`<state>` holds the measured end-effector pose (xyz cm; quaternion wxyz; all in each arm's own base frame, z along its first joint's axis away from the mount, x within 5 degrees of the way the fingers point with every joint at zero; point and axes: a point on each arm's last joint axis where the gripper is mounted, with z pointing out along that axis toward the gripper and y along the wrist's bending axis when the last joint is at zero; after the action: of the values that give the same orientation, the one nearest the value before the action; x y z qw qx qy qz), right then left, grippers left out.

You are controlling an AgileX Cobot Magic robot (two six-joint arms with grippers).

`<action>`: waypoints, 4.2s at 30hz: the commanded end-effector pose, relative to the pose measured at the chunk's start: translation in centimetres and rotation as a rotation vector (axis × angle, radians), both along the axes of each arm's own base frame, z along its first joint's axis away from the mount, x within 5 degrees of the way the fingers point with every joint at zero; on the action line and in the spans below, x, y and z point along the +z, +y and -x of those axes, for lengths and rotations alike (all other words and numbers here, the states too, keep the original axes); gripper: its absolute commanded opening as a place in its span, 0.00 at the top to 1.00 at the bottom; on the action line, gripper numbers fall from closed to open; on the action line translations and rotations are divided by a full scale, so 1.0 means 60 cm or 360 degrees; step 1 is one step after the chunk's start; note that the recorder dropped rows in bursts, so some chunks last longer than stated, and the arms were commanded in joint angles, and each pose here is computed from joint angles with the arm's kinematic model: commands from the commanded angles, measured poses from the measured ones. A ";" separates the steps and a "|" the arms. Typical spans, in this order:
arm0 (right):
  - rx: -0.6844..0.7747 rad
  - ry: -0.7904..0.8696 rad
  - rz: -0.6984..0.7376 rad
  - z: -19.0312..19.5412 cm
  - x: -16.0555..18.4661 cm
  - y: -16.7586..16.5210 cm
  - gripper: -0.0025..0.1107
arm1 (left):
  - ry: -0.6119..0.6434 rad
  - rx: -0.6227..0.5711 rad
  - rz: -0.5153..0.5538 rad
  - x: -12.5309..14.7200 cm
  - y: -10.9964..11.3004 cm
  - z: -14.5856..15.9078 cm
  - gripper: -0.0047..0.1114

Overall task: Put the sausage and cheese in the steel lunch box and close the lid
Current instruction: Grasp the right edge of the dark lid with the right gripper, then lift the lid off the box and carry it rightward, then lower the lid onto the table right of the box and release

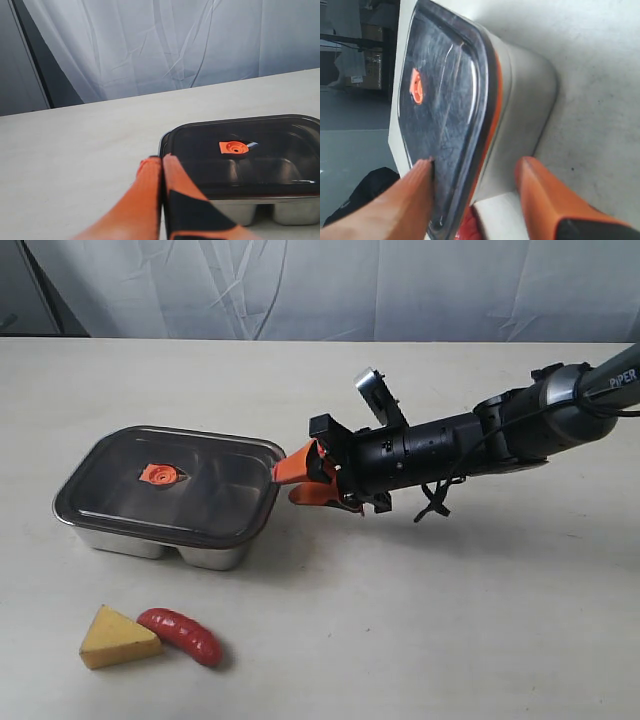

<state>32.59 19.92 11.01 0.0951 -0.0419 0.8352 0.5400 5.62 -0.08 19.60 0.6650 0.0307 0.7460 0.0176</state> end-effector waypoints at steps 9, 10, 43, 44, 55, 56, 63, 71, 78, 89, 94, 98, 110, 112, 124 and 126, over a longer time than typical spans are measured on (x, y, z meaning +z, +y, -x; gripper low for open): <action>-0.0033 -0.0149 -0.0013 -0.033 0.025 0.008 0.53 | -0.0026 -0.0009 0.0001 0.000 -0.001 0.000 0.96; -0.0041 -0.0156 -0.0003 -0.035 0.025 0.008 0.53 | -0.0026 -0.0009 0.0001 0.000 -0.001 0.000 0.96; 0.0132 0.0017 -0.0147 -0.007 -0.001 0.044 0.53 | -0.0026 -0.0009 0.0001 0.000 -0.001 0.000 0.96; 0.0139 0.0013 -0.0141 -0.005 -0.001 0.048 0.53 | -0.0026 -0.0009 0.0001 0.000 -0.001 0.000 0.96; 0.0119 0.0008 -0.0117 -0.008 -0.003 0.046 0.82 | -0.0048 -0.0009 0.0002 0.002 -0.001 0.000 0.96; 0.0117 0.0014 -0.0117 -0.008 -0.003 0.046 0.93 | -0.0048 -0.0009 0.0002 0.002 -0.001 0.000 0.96; 0.0123 0.0077 -0.0161 -0.005 0.000 0.047 0.99 | -0.0044 -0.0009 0.0001 0.002 -0.001 0.000 0.96; 0.0152 -0.0038 -0.0235 -0.004 0.054 0.049 0.99 | -0.0038 -0.0009 0.0001 0.002 -0.001 0.000 0.96; 0.0062 -0.0219 -0.0186 -0.009 0.115 0.040 0.99 | -0.0038 -0.0009 0.0001 0.002 -0.001 0.000 0.96; -0.0306 -0.0723 0.0092 -0.030 0.257 -0.069 0.99 | -0.0038 -0.0009 0.0001 0.002 -0.001 0.000 0.96; -0.0303 -0.1185 0.0669 -0.010 0.312 -0.122 0.99 | -0.0038 -0.0009 0.0001 0.002 -0.001 0.000 0.96; -0.0212 -0.1558 0.1106 0.016 0.358 -0.154 0.99 | -0.0038 -0.0009 0.0001 0.002 -0.001 0.000 0.96; 0.0865 -0.2212 0.1892 0.080 0.361 -0.123 0.99 | -0.0038 -0.0009 0.0001 0.002 -0.001 0.000 0.96; 0.1018 -0.2220 0.1930 0.091 0.345 -0.105 0.99 | -0.0038 -0.0009 0.0001 0.002 -0.001 0.000 0.96; 0.1295 -0.1959 0.2142 0.135 0.235 -0.058 0.99 | -0.0038 -0.0009 0.0001 0.002 -0.001 0.000 0.96; 0.1295 -0.1949 0.2103 0.146 0.227 -0.047 0.99 | -0.0038 -0.0009 0.0001 0.002 -0.001 0.000 0.96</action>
<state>24.51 16.50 25.40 0.2798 -0.6450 0.6910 -0.1677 5.64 -0.08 19.74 0.6704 0.0305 0.7411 0.0178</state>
